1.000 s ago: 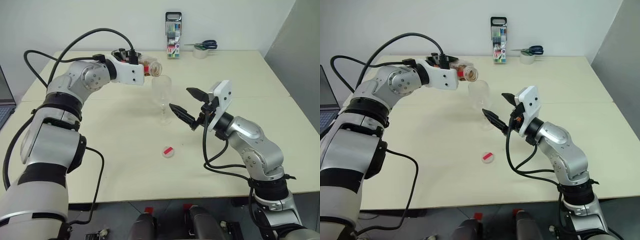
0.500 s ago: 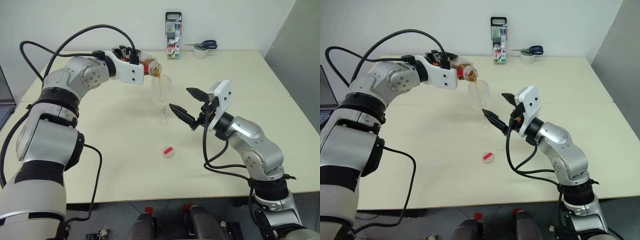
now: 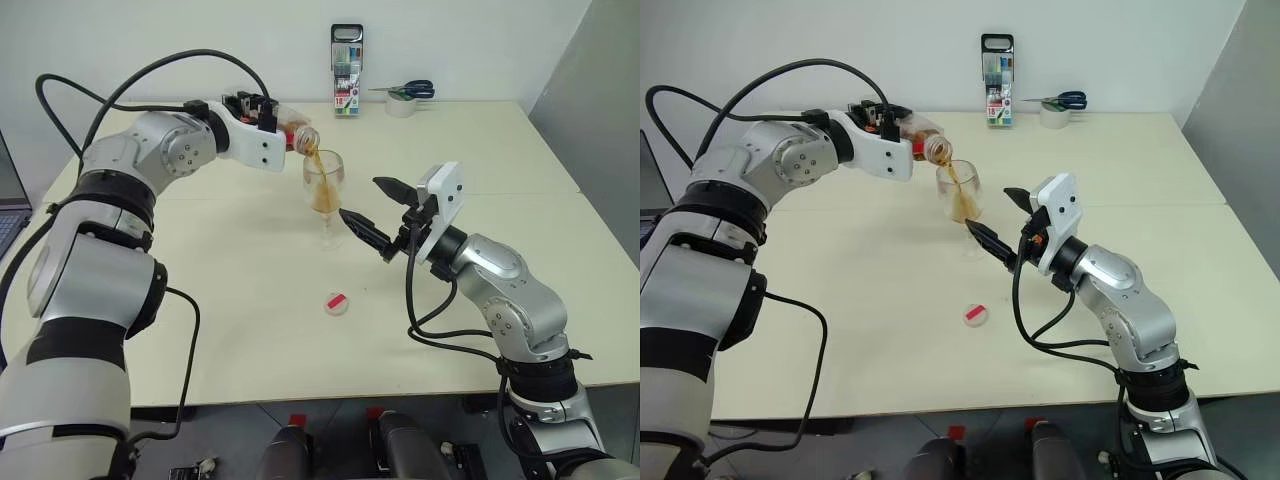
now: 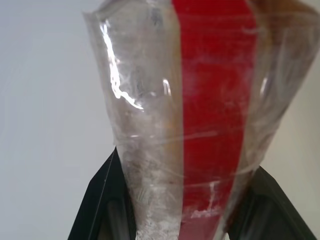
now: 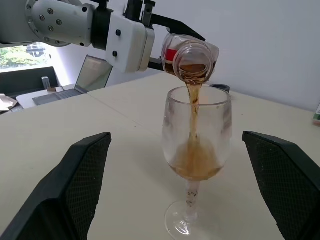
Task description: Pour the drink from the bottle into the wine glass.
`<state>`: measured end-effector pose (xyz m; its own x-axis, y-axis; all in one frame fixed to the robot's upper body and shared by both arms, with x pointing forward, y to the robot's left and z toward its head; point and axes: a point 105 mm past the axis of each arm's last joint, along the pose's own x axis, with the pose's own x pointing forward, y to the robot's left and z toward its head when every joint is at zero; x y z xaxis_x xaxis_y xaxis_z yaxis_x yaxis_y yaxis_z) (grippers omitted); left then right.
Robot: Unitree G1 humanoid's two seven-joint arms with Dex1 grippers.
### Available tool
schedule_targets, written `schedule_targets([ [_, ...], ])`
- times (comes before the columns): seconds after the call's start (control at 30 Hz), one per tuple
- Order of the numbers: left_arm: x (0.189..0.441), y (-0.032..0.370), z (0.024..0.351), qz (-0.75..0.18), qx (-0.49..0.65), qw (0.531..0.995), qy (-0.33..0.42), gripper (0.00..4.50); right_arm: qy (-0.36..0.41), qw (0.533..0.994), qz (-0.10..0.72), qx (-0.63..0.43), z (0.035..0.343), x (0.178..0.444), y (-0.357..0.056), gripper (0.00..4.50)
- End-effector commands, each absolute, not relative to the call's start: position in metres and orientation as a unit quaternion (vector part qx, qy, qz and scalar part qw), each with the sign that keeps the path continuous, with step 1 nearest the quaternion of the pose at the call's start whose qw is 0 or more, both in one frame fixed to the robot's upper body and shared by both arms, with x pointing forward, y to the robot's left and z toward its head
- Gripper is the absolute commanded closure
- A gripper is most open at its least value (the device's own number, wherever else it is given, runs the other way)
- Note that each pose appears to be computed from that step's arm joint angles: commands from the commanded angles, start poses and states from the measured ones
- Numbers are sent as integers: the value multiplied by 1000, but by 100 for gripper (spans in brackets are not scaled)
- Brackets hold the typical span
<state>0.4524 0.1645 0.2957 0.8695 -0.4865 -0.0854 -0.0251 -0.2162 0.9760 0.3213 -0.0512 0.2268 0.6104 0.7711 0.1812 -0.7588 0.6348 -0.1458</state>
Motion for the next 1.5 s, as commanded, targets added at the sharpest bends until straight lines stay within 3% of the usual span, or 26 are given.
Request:
schedule_targets([
  [0.03,448,163,326,-159,759,598,-202,278,-141,894,423,-33,239,318,-54,0],
  [0.97,450,160,332,-145,774,578,-211,278,-144,893,426,-33,240,316,-52,0],
  [1.13,448,155,333,-150,756,597,-223,278,-142,894,424,-32,239,316,-52,0],
  [1.5,444,156,315,-205,659,691,-217,278,-133,895,425,-20,236,316,-54,0],
])
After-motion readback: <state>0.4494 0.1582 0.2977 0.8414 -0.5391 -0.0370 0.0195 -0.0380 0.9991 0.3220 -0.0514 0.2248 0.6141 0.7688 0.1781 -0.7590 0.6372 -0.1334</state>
